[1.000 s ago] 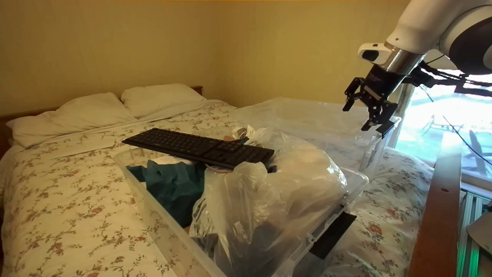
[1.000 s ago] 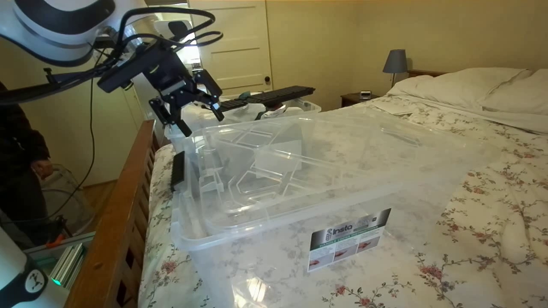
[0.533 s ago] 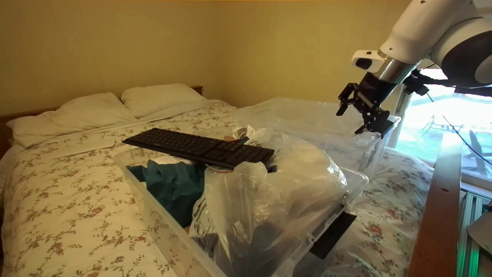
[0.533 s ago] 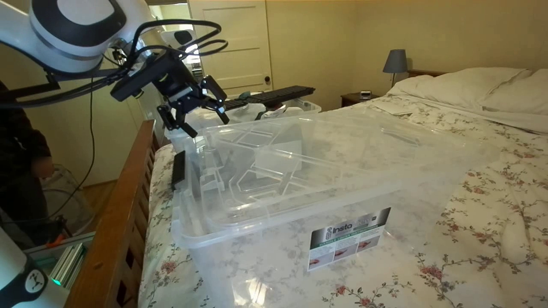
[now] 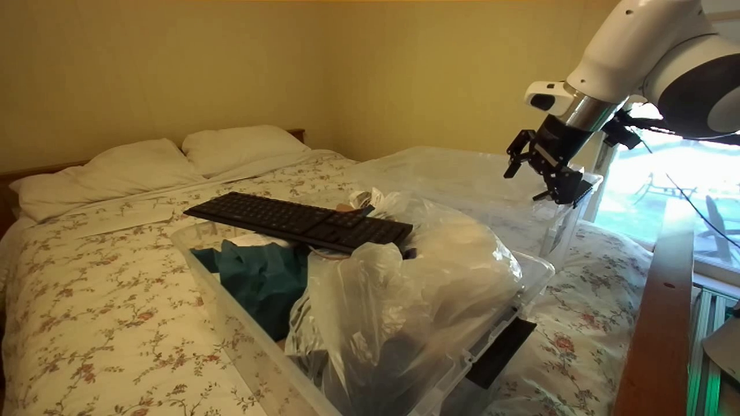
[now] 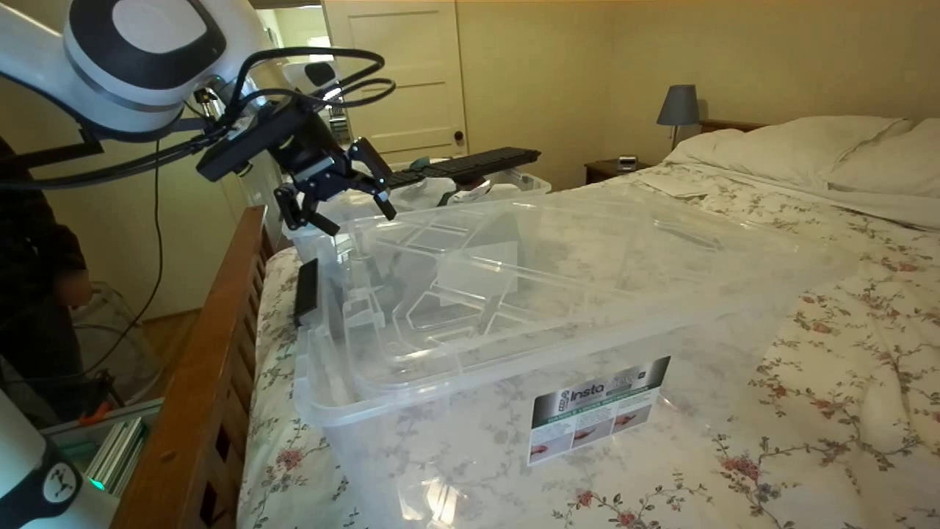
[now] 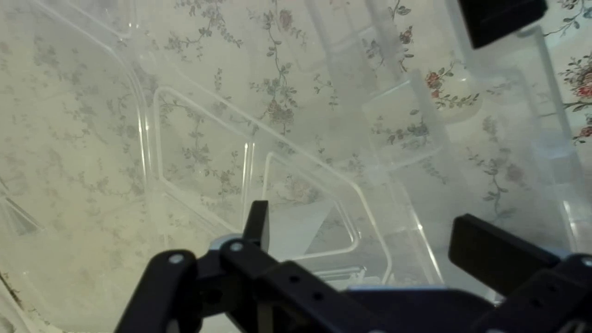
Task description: Completely open the storage crate on the right
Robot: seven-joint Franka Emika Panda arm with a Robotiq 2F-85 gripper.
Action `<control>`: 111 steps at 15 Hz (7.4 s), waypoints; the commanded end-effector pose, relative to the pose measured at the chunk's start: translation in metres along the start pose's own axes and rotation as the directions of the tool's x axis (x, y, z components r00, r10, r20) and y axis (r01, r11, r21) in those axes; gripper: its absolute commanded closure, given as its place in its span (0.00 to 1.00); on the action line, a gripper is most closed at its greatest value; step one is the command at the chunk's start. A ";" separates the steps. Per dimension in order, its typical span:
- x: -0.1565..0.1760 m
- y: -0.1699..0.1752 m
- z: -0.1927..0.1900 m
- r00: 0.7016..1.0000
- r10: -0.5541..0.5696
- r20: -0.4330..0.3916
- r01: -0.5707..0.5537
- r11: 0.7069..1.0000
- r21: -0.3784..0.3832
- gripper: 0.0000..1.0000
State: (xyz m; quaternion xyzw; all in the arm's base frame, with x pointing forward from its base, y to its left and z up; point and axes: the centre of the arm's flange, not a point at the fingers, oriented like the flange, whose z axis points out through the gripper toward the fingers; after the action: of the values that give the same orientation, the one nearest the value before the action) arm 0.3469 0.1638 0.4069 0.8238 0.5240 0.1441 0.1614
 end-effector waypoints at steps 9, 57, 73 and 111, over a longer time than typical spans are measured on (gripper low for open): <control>-0.052 0.007 -0.018 0.958 -0.160 0.239 0.103 0.967 0.233 0.00; -0.007 0.017 -0.020 0.965 -0.258 0.039 0.253 0.962 0.105 0.00; -0.009 -0.006 -0.001 0.980 -0.196 -0.024 0.197 0.977 0.086 0.00; 0.053 0.121 -0.054 0.849 0.404 -0.341 -0.497 0.829 -0.255 0.97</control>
State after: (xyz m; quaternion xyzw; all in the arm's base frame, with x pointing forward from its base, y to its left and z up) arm 0.4186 0.1727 0.4901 0.8337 0.3234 0.3706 0.2511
